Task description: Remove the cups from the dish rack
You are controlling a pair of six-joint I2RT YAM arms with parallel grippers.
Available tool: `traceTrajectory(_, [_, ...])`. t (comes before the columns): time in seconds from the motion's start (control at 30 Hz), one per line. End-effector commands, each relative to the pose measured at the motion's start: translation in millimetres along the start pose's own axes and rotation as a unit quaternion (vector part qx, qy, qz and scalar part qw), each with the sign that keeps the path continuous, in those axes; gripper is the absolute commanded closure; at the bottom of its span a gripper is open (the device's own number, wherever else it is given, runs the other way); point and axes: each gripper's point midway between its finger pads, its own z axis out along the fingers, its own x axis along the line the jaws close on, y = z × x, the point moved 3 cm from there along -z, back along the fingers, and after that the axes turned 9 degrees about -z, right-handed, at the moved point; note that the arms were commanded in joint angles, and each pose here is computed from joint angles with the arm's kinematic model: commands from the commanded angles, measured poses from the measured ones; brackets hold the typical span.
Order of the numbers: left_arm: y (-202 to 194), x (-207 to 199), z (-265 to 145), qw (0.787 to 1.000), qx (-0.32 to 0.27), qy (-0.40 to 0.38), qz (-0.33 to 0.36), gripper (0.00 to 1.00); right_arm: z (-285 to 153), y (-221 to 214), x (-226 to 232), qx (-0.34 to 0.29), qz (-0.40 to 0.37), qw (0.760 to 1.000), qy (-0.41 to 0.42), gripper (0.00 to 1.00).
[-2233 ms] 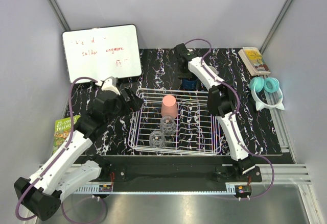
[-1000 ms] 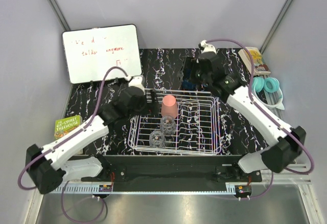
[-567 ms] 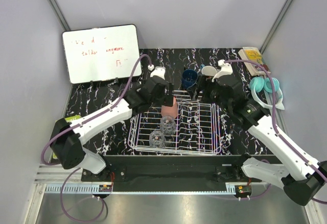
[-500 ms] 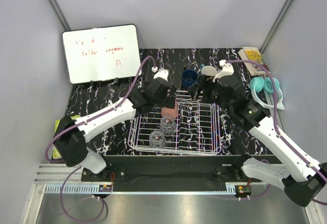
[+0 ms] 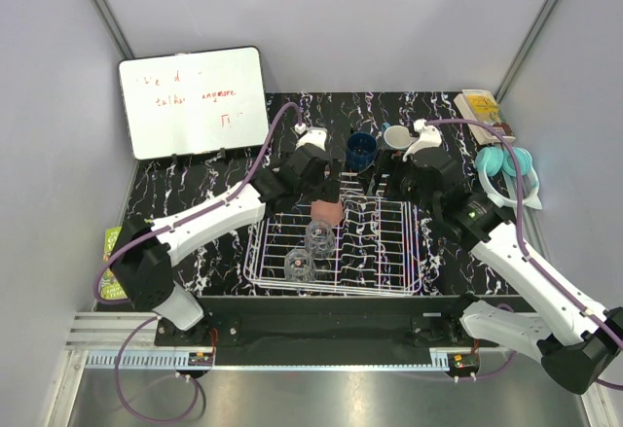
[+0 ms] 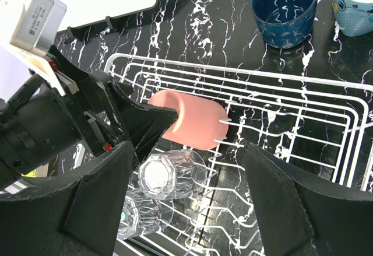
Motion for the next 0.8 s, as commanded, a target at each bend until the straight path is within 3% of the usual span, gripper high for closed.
traceTrajectory(0.0, [23,-18,-7,0.999,-0.035,-0.028,-0.009,0.01,0,5,3,-0.014,0.005,1.0,0.006,0.15])
traceTrajectory(0.2, [30,-25,-16,0.998,-0.054,-0.042,-0.017,0.01,1,2,2,-0.012,0.005,1.0,0.002,0.15])
traceTrajectory(0.77, [-8,-31,30,0.999,0.008,-0.039,0.001,0.02,6,-2,1,-0.005,0.006,1.0,0.001,0.15])
